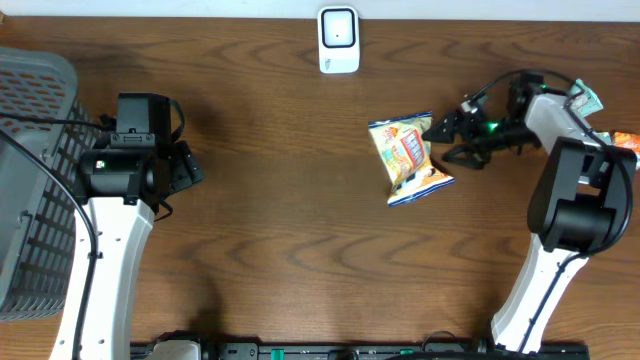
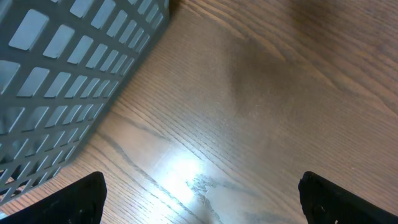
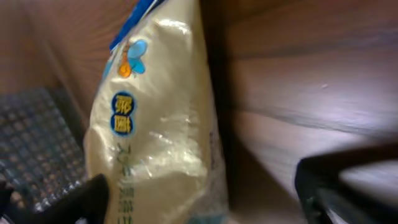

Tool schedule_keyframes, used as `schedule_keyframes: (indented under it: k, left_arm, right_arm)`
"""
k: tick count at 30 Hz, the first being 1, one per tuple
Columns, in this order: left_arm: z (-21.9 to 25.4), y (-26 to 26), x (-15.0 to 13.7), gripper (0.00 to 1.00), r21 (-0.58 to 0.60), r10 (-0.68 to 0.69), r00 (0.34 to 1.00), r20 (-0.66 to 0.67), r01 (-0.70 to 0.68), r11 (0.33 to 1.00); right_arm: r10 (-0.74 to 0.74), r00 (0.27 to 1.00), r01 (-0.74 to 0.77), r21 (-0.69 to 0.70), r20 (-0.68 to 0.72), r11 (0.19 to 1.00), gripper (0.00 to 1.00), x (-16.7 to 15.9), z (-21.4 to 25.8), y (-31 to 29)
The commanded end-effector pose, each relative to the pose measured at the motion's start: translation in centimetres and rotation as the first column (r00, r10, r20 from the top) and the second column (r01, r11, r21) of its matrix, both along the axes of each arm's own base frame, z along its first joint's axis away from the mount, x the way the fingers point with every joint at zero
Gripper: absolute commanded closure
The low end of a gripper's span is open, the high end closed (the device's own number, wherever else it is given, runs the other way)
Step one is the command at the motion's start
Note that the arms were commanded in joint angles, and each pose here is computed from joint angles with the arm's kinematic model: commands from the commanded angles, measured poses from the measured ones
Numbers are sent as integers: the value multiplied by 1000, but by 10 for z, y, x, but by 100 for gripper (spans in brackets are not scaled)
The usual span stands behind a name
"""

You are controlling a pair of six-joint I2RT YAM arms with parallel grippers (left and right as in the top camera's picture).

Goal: Scan the item barcode

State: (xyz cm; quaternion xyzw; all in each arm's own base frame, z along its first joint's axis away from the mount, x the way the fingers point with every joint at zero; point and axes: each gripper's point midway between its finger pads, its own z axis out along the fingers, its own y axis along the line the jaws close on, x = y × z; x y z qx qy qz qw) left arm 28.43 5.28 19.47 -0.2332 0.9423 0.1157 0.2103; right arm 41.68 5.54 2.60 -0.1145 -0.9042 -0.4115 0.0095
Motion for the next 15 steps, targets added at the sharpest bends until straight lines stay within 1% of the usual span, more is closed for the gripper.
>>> schedule_keyframes:
  k: [1,3,4,10,15]
  left_arm:
    - [1,4,-1,2,22,4,1000,-4,-4,1000]
    - [1,4,-1,2,22,4,1000,-4,-4,1000]
    - [1,4,-1,2,22,4,1000,-4,-4,1000]
    - [1,4,-1,2,22,4,1000,-4,-4,1000]
    - [1,4,-1,2,22,4,1000,-4,-4,1000]
  right_arm:
    - [32,996,-32,6,-84,999,16,-21,-27,14]
    - [22,997,-20,29,-80,999,9,-17,-22,15]
    - [19,997,-15,42,-75,999,8,-15,-18,16]
    - [16,997,-12,53,-74,999,6,-6,3,12]
    - [107,994,-106,52,-16,993,4,-6,26,17]
